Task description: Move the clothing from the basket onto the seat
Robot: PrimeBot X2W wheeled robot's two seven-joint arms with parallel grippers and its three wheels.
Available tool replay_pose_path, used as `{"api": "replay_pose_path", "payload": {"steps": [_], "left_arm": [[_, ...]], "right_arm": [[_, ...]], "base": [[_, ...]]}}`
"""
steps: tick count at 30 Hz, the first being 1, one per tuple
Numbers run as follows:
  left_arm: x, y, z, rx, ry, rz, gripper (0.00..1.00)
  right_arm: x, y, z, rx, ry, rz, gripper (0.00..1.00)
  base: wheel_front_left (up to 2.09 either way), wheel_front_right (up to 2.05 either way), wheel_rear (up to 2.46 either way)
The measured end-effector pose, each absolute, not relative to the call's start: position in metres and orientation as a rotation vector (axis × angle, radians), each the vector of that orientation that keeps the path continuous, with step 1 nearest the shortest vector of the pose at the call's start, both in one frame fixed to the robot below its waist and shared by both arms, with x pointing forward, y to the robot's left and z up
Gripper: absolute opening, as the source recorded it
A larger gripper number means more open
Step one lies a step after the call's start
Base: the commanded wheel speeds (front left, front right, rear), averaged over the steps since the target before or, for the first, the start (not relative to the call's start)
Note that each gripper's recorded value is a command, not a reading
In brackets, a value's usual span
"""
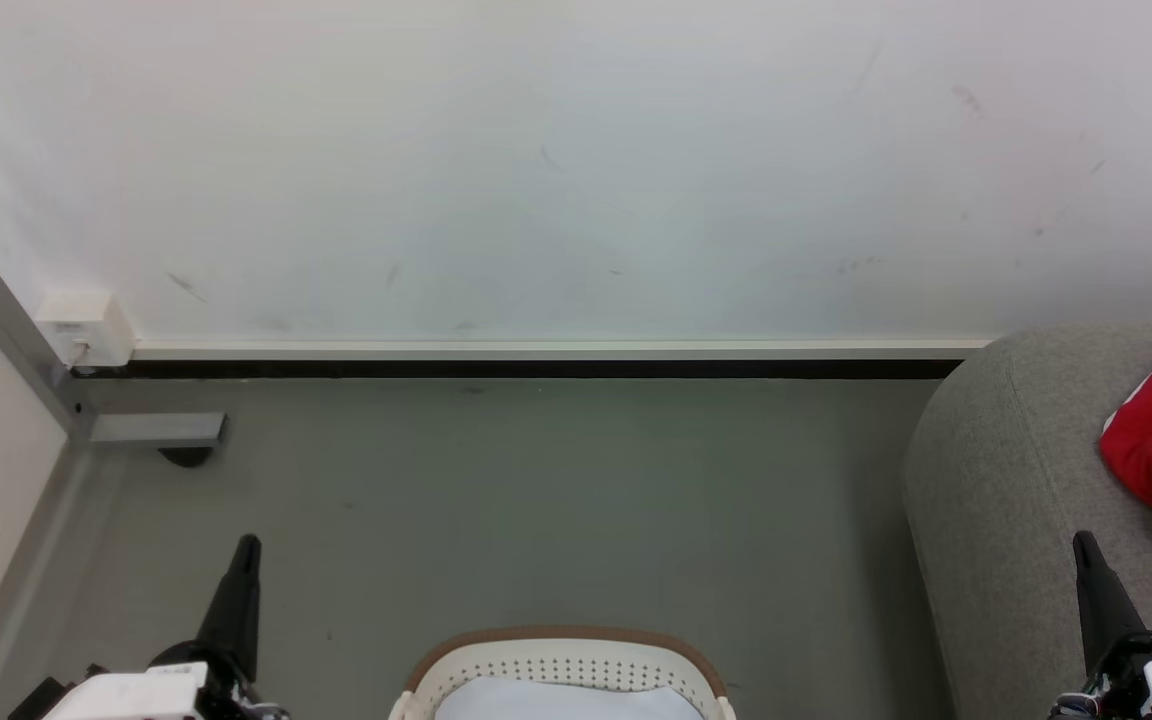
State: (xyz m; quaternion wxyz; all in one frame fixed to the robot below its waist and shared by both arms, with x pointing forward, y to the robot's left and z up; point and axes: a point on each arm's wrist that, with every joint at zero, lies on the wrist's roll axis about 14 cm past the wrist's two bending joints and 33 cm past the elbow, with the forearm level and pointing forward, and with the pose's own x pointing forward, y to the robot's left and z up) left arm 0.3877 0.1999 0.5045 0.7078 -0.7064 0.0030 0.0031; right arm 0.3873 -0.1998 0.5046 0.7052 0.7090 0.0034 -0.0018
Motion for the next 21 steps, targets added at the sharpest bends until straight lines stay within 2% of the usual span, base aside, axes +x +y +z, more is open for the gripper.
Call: {"api": "replay_pose_path", "payload": {"steps": [21], "left_arm": [[0.3878,0.1998,0.5045,-1.569,0.007,0.007,0.0]], "right_arm": [[0.3873,-0.2001,0.5045,1.577,0.007,-0.005,0.0]], "base": [[0.0,0.0,0.0]]}}
